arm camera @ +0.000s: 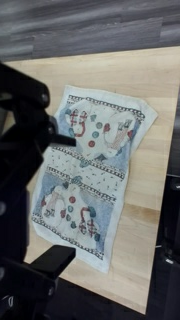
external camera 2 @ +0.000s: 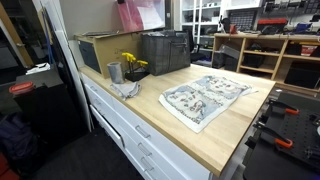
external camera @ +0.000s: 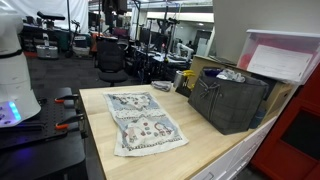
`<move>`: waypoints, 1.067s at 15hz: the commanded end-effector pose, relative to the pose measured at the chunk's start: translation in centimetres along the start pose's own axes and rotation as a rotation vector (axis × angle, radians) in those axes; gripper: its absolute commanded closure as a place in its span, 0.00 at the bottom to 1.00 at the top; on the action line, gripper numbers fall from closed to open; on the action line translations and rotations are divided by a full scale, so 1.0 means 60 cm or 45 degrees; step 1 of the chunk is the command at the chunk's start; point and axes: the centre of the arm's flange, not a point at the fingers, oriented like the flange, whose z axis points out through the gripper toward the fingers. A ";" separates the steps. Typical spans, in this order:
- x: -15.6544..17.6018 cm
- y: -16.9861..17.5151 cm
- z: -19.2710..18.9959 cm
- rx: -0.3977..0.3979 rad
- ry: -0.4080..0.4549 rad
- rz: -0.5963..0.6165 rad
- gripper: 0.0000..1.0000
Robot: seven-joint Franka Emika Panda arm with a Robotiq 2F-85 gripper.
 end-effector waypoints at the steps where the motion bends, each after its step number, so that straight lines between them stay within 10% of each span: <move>1: 0.096 -0.037 0.042 0.013 -0.021 0.096 0.00; 11: 0.264 -0.112 0.155 -0.048 -0.086 0.273 0.00; 16: 0.255 -0.117 0.183 -0.036 -0.129 0.246 0.00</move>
